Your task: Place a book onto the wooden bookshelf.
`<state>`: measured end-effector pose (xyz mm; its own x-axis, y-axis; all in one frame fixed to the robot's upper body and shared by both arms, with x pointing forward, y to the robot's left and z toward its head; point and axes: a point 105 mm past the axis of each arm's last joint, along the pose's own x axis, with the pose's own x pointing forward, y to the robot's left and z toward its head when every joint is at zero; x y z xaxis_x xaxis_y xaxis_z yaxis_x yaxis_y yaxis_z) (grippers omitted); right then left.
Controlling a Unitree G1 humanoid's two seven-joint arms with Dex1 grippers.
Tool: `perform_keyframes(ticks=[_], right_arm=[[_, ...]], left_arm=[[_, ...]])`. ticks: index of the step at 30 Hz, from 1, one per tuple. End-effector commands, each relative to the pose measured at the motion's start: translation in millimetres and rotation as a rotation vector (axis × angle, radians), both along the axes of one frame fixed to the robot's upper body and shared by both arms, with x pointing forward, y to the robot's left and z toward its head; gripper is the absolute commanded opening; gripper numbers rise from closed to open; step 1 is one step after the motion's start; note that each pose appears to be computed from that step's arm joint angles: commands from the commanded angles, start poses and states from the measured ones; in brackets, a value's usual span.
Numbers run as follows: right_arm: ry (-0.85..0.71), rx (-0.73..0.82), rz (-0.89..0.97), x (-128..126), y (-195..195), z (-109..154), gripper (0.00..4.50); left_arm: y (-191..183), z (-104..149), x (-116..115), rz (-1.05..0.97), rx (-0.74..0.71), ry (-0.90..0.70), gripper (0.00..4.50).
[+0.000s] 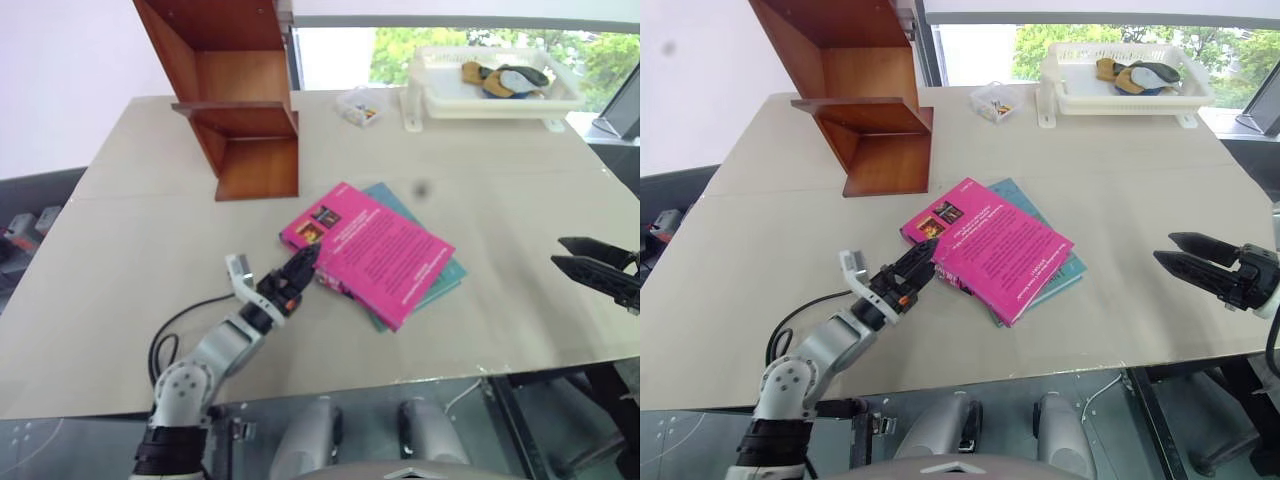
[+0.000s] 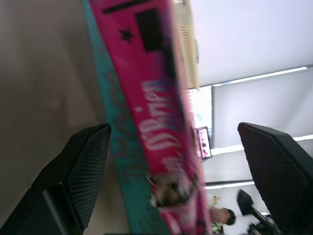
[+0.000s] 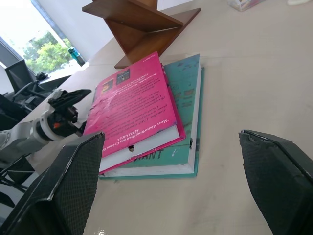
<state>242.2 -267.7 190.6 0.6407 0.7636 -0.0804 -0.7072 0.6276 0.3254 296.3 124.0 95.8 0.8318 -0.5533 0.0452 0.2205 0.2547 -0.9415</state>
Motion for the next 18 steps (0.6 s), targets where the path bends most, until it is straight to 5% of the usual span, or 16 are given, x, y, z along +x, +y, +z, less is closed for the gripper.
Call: perform_keyframes(ticks=[1,11,14,18], right_arm=[[-0.057,-0.022,-0.010,-2,-3,12,4.50],[-0.082,0.005,0.025,-7,1,16,4.50],[-0.090,0.035,0.079,-12,5,18,4.50],[-0.096,0.050,0.177,-22,15,21,4.50]], left_arm=[[-8,-5,6,-0.003,0.022,0.037,4.45],[-8,-5,14,0.031,-0.017,0.051,4.45],[-7,-6,14,0.031,-0.005,0.059,3.75],[-5,-5,16,0.037,-0.001,0.064,3.75]])
